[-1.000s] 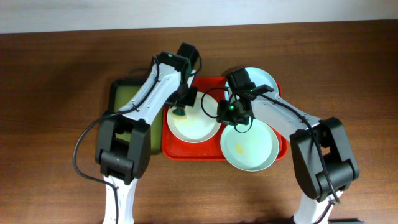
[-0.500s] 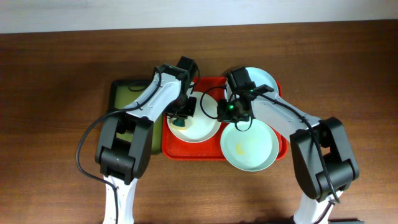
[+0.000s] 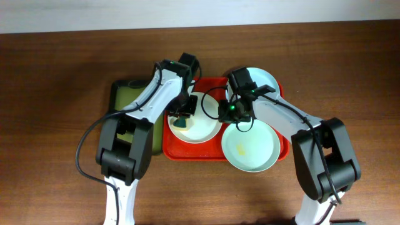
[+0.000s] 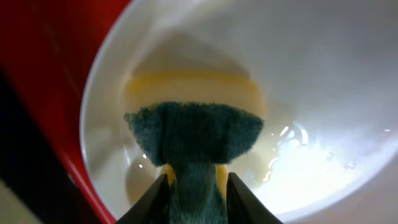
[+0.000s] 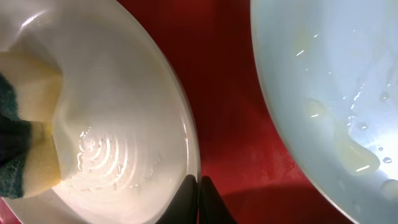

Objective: Clean dirty plates on tray and stack at the side
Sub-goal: 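Scrub the white plate with the sponge in the left gripper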

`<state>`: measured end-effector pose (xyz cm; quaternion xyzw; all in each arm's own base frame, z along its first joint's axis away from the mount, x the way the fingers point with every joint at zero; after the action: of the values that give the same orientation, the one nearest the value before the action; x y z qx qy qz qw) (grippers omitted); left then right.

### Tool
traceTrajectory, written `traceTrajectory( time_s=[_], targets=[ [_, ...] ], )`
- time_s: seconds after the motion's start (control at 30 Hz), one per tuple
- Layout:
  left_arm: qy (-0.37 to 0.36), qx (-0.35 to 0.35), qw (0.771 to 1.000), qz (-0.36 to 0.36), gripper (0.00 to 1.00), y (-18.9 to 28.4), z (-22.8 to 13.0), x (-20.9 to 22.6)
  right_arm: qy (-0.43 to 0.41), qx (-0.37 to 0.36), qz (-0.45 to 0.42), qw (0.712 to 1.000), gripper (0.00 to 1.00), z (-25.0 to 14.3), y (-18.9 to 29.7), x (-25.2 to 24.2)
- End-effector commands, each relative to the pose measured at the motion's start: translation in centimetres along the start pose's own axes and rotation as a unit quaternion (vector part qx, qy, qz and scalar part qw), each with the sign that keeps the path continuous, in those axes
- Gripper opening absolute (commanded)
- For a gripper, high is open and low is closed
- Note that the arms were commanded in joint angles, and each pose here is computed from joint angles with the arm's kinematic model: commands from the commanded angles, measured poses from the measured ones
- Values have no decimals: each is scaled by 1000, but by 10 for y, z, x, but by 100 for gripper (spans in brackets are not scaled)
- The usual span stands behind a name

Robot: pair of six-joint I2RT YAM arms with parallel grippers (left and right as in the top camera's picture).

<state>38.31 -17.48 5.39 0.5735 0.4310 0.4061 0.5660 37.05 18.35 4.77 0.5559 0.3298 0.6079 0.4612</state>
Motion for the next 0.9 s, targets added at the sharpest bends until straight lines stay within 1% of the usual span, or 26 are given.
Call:
traceTrajectory(
  time_s=[0.0,0.03,0.07,0.17,0.23,0.3,0.37,0.4,0.43,0.47,0.53,0.57,0.6,0.63,0.67,0.7,0.77,0.83,0.87],
  targets=[
    [-1,3,1000,4,20,-7,-3,3,5,3,-9,1000,4,-3,-3,-2],
    [-1,-2,1000,3,16,-7,-1,3,4,5,-6,1000,4,-3,-3,-1],
    [-1,-3,1000,3,0,-8,-1,3,4,5,-6,1000,4,-3,-3,-1],
    [-1,-20,1000,1,0,-8,7,2,4,11,9,1000,4,-5,-3,3],
    [11,-34,999,-1,0,-8,13,1,5,13,17,1000,4,-5,-3,5],
    [4,-28,1000,-10,0,-16,10,-7,5,13,17,1000,4,-5,-3,5],
    [-8,-4,999,-50,0,-34,1,-28,5,13,17,1000,4,-5,-3,5],
    [-21,9,995,-95,0,-40,-3,-45,5,13,17,1000,4,-5,-3,5],
    [-49,2,986,-157,0,-30,-1,-62,5,13,17,1000,4,-5,-3,5],
    [-52,-6,984,-170,0,-22,4,-62,5,13,17,1000,4,-5,-3,5],
    [-38,-45,986,-156,0,14,26,-43,5,13,17,1000,4,-5,-3,5],
    [-26,-68,990,-123,0,39,34,-24,5,13,17,1000,4,-5,-3,5],
    [-20,-75,992,-99,0,48,35,-14,5,13,17,1000,4,-5,-3,5],
    [-13,-67,996,-63,0,49,30,-2,5,13,17,1000,4,-5,-3,5],
    [-12,-44,998,-41,0,41,21,3,5,13,17,1000,4,-5,-3,5],
    [-14,-35,999,-26,0,33,16,6,5,13,17,1000,4,-5,-3,5],
    [3,-35,999,1,0,11,14,14,5,13,17,1000,4,-5,-3,5],
    [14,-46,999,12,0,-11,14,18,5,13,17,1000,4,-5,-3,5],
    [45,-41,998,33,0,-18,10,25,5,13,17,1000,4,-5,-3,5]
  ],
)
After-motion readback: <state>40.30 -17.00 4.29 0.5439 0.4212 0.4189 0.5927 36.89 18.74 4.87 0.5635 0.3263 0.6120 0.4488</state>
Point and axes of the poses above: each gripper's point midway between its finger pads, its own y axis back along the fingers, its own x axis along the line the jaws close on, z = x × y, the point moved 3 cm from there along y, back along the fingers, and after that the axes turned 5 degrees about -y, right-handed, at the moved point
